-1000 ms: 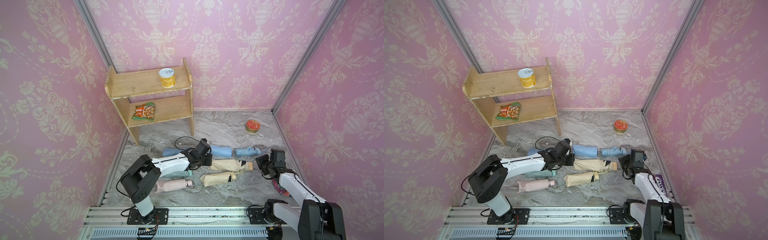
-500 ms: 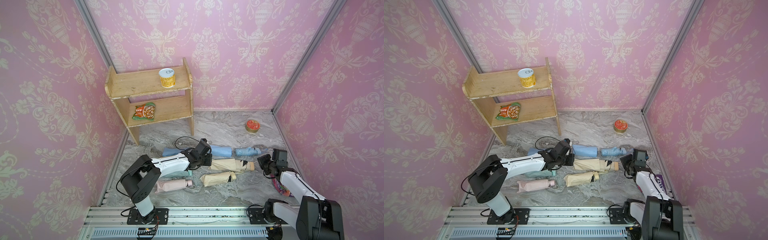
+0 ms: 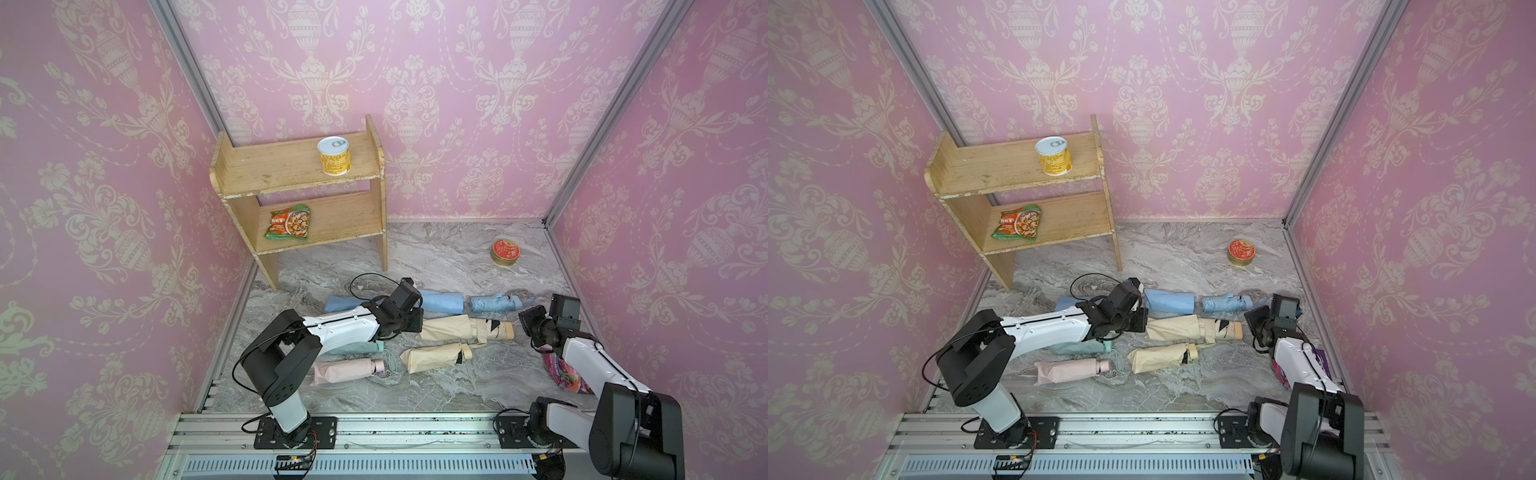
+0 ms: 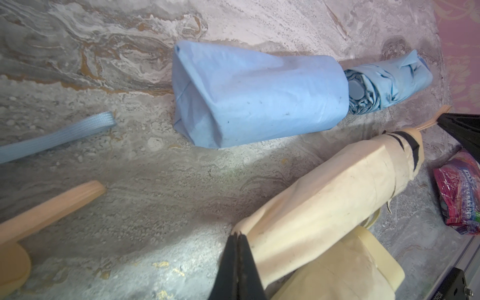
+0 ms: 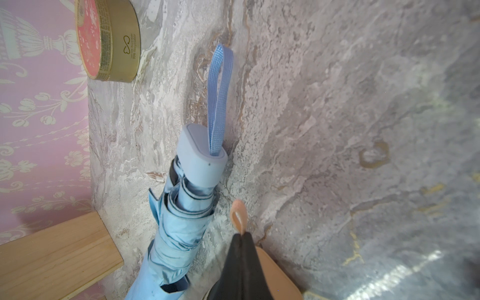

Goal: Take umbrellas out of sleeves
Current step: Take out the umbrella from the umbrella sleeve.

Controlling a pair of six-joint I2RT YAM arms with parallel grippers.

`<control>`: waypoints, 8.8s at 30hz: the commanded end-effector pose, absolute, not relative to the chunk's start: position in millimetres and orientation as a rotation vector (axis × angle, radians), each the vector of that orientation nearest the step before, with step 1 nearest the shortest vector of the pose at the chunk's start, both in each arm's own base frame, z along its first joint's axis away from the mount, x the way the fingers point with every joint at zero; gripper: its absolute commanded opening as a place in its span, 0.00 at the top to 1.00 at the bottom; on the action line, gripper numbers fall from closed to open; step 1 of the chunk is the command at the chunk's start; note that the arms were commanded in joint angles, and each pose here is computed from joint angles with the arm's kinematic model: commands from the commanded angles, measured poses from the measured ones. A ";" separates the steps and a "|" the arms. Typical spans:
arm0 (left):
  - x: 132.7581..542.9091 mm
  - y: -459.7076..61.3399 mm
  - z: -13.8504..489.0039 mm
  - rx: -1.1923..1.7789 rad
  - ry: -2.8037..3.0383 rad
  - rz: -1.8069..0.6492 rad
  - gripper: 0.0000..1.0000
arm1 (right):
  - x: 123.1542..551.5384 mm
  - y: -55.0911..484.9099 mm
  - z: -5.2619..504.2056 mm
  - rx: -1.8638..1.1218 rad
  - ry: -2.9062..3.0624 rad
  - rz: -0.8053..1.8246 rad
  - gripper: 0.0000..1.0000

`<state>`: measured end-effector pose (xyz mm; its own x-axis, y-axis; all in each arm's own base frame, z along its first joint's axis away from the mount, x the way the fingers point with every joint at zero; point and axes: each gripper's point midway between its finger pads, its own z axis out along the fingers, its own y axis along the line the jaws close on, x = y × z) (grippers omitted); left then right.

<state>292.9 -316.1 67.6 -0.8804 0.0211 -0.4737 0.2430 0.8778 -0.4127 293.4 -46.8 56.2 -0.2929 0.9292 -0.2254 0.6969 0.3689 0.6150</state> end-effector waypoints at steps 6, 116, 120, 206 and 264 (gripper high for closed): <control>297.6 -317.3 85.9 0.231 2.539 -0.623 1.00 | 304.4 -56.8 67.3 1.364 2.073 0.548 1.00; 174.1 -289.0 50.5 0.568 2.694 -0.514 0.65 | 207.5 123.2 39.2 1.178 2.322 0.761 0.40; 172.4 -287.4 46.3 0.572 2.705 -0.507 0.69 | 208.7 123.4 41.2 1.192 2.303 0.763 0.41; 188.7 -323.5 62.6 0.610 2.607 -0.620 1.00 | 195.8 46.2 43.9 1.344 2.075 0.373 0.90; 188.6 -326.9 57.5 0.579 2.614 -0.648 1.00 | 200.4 -37.7 62.4 1.458 1.918 0.150 0.85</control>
